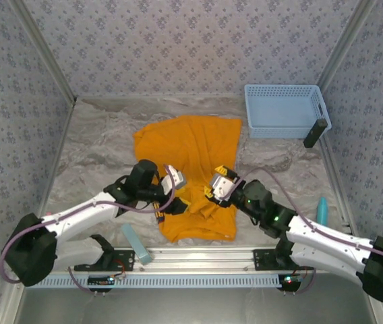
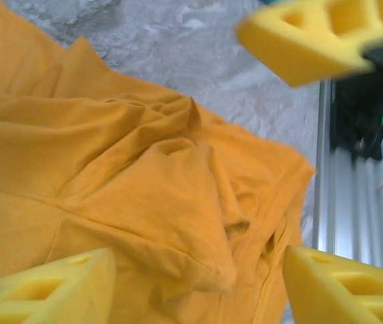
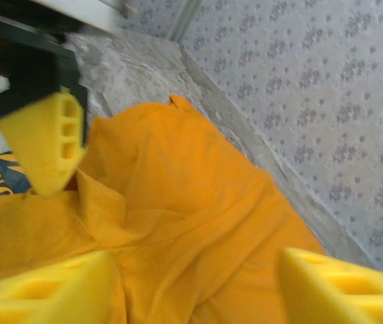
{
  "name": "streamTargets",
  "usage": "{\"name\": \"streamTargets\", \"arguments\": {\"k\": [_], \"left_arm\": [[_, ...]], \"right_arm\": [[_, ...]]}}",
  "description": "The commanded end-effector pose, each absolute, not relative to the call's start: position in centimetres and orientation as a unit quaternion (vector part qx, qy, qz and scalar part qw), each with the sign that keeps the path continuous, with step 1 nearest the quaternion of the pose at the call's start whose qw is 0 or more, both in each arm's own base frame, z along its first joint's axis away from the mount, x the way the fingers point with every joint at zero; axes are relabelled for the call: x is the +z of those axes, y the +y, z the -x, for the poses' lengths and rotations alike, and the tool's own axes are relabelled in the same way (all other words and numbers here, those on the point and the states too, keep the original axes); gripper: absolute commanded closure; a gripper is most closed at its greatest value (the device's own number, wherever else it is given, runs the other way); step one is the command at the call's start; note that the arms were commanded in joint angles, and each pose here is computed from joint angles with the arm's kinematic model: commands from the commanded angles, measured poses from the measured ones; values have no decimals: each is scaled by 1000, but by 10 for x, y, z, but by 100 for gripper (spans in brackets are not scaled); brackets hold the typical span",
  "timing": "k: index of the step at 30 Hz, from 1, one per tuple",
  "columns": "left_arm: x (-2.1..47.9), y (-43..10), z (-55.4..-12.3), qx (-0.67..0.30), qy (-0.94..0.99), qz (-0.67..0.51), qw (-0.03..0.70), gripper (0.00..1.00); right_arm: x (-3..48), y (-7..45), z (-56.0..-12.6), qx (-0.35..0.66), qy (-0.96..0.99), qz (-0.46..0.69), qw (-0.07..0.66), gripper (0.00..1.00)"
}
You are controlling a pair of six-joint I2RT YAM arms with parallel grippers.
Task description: Fold the inside-out t-shirt
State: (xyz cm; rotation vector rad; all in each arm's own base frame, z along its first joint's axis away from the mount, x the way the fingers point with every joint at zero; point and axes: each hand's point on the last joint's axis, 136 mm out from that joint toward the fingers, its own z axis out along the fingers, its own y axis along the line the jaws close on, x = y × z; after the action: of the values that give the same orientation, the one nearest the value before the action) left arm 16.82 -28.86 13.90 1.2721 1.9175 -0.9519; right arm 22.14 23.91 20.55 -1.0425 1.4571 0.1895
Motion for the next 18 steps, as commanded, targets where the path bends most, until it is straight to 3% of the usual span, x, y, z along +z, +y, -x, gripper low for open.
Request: {"name": "streamTargets", "arguments": {"k": [1,7,14,18], "left_arm": [[126,-279,-163,-263,720,-549,333,29],[103,-293,-164,-180,734,-540,371,28],[75,-295,-178,-31,729,-549,409,29],[86,-297,-197,9,730,-513,452,31]], "right_arm": [[223,223,-235,139,709,350,597,0],[198,172,-264,188,839,124,495,0],[192,152,-272,169,850,80,492,0],[195,150,-273,173,846,69,499,0]]}}
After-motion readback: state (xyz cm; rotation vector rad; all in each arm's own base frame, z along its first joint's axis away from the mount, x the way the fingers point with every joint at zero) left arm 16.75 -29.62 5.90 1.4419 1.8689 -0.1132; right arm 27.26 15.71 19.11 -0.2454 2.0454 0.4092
